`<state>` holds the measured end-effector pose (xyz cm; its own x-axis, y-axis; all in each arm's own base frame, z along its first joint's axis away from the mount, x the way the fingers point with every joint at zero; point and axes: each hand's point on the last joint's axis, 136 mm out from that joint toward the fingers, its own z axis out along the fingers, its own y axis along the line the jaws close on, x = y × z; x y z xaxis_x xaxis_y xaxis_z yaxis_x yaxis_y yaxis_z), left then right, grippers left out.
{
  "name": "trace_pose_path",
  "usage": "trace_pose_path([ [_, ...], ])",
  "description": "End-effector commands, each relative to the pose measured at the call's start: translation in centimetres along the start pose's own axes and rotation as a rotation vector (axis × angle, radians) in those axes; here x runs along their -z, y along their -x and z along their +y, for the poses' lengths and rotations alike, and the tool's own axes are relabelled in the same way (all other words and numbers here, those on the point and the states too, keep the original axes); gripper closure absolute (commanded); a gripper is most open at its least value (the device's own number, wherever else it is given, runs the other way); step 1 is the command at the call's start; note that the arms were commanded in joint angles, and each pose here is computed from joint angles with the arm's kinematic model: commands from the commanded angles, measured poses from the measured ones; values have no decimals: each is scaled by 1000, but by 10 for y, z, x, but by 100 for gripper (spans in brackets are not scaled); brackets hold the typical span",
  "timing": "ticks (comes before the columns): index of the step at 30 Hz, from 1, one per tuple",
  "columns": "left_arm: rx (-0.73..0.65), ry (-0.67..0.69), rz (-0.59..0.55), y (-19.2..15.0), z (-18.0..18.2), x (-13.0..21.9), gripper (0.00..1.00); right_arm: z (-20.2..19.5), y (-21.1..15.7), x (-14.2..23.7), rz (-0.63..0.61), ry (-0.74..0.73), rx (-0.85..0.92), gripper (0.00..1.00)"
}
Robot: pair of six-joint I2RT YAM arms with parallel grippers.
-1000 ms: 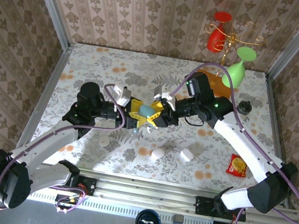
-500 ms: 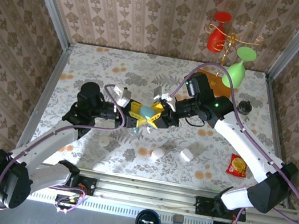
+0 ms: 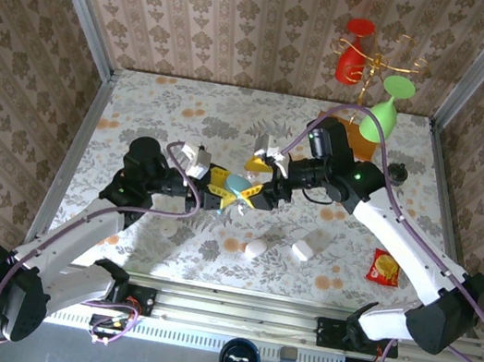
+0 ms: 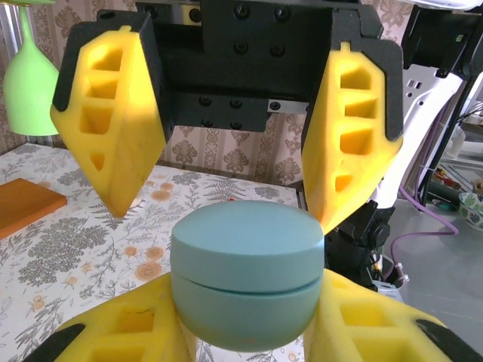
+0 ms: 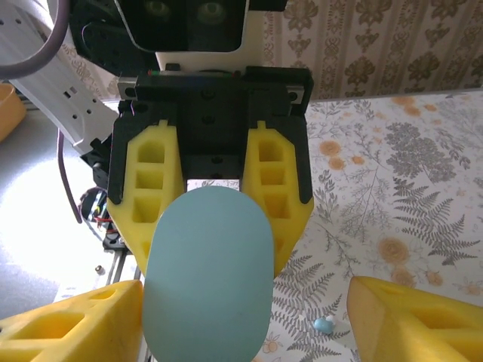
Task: Insert wireless bluetooth earbuds into charging case
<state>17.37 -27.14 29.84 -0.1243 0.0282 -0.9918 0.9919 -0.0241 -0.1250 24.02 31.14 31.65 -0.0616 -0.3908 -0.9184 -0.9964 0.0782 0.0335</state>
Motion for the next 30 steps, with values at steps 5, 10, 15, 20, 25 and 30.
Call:
trace_pose_path([
  [5,-80,4,-20,0,-4,0,73,-22,11,14,-56,-122,-38,28],
  [10,-99,12,-31,1,-2,0,75,-42,13,22,-72,-212,-100,29],
  [15,-102,39,-47,1,4,-3,77,-58,14,34,-112,-239,-218,29],
  [20,-105,96,-75,-1,16,-3,77,-44,21,42,-177,-194,-216,26],
  [25,-113,154,-120,-1,29,-4,77,-49,29,59,-265,-264,-255,19],
  [30,-145,247,-165,-3,43,1,77,-56,24,74,-342,-326,-271,0],
])
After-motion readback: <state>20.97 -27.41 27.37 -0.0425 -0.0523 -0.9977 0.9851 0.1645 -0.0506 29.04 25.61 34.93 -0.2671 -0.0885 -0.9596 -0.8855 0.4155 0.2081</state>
